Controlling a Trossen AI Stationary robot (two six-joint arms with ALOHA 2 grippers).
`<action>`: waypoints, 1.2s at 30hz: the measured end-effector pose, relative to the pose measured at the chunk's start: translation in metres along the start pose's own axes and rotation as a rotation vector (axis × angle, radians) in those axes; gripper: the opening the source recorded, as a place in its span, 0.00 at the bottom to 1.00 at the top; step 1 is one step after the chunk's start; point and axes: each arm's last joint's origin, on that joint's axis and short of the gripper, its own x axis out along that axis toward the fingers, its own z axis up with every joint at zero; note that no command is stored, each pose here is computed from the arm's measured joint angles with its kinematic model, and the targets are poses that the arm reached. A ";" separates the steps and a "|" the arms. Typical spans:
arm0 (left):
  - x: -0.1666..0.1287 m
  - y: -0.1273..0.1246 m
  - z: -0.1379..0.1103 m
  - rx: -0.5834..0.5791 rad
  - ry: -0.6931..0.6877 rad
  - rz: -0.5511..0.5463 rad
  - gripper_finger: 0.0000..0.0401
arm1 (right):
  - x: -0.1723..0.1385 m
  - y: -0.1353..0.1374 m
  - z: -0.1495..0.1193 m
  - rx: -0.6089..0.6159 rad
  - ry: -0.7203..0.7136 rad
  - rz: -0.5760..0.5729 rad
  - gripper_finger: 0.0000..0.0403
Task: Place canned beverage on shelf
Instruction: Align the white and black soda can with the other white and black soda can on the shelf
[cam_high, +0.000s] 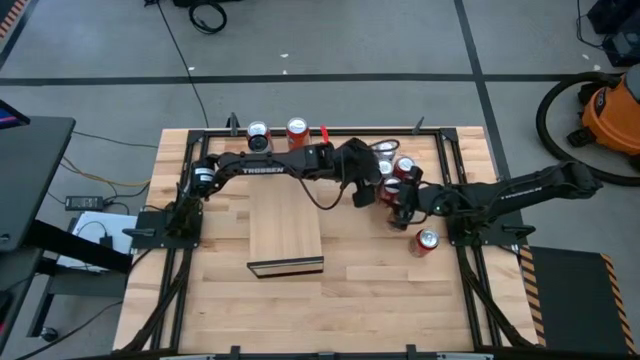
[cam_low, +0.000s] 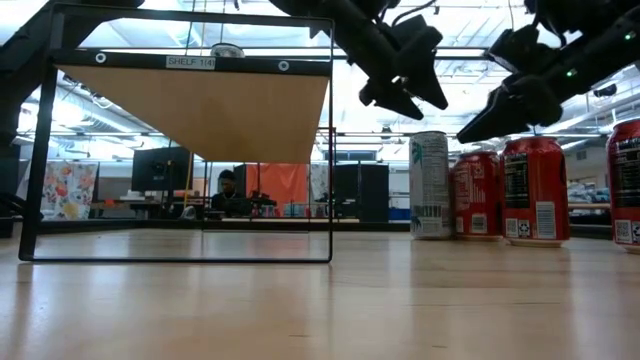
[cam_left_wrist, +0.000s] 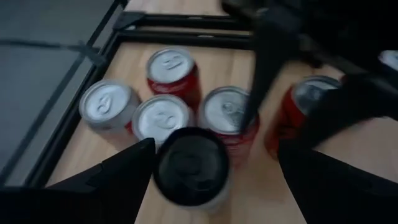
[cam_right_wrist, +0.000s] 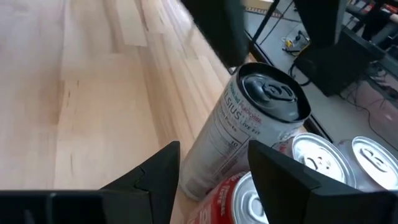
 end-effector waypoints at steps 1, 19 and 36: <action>0.001 0.003 0.000 -0.010 0.001 0.004 0.87 | -0.002 0.000 0.000 -0.002 -0.001 0.004 0.50; 0.028 0.010 -0.014 -0.007 0.014 -0.057 0.87 | -0.017 -0.005 0.001 0.035 -0.043 0.031 0.50; 0.007 0.001 0.002 0.190 -0.049 -0.050 0.87 | -0.017 -0.004 0.001 0.036 -0.041 0.034 0.50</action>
